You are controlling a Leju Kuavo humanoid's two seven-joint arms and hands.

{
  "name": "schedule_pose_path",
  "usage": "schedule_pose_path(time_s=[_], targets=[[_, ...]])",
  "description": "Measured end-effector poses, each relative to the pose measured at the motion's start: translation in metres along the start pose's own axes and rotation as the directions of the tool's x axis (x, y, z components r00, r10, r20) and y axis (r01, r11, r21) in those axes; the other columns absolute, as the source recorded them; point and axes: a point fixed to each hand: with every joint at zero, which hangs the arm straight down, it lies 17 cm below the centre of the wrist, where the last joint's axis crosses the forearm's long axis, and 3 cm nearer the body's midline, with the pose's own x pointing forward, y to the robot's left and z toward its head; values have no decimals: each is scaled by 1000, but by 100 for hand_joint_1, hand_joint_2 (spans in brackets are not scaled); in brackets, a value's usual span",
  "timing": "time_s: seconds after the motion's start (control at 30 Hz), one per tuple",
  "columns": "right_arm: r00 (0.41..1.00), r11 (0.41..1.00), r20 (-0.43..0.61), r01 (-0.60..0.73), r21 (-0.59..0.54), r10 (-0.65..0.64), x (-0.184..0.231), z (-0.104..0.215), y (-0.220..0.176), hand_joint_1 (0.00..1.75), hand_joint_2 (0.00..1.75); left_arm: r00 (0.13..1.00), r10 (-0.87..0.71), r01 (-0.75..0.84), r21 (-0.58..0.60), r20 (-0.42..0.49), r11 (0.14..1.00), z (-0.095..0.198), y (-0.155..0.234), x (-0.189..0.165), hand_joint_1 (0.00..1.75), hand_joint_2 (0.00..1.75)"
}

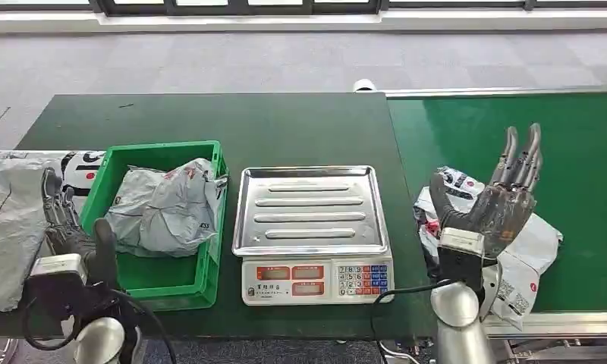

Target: Moved the parcel from conveyor to table for the left to box.

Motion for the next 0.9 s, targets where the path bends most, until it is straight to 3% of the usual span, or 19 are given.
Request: schedule_pose_path(time_s=[0.2, 0.23, 0.4, 0.6, 0.73, 0.83, 0.9], targets=[[968, 983, -179, -162, 84, 175, -91, 22, -10, 0, 175, 990, 122, -121, -25, 69, 992, 7, 1, 31, 0, 0], [959, 978, -197, -188, 90, 202, -100, 23, -13, 0, 175, 989, 126, -124, -24, 76, 992, 7, 2, 34, 0, 175], [890, 942, -316, -289, 168, 329, -156, 34, -23, 0, 175, 981, 153, -152, -22, 122, 988, 9, 8, 52, 0, 175], [752, 896, -497, -301, 325, 433, -238, 66, -29, 0, 175, 975, 153, -155, -3, 159, 988, 15, 18, 66, 0, 175], [687, 901, -608, -169, 399, 398, -269, 93, -16, 0, 175, 974, 145, -148, 7, 176, 989, 14, 21, 71, 0, 175], [667, 919, -684, -2, 394, 295, -277, 106, 0, 0, 175, 972, 134, -138, 10, 193, 990, 14, 22, 75, 0, 175], [659, 923, -703, 35, 384, 267, -280, 108, 3, 0, 175, 970, 134, -139, 11, 200, 990, 13, 23, 78, 0, 175]])
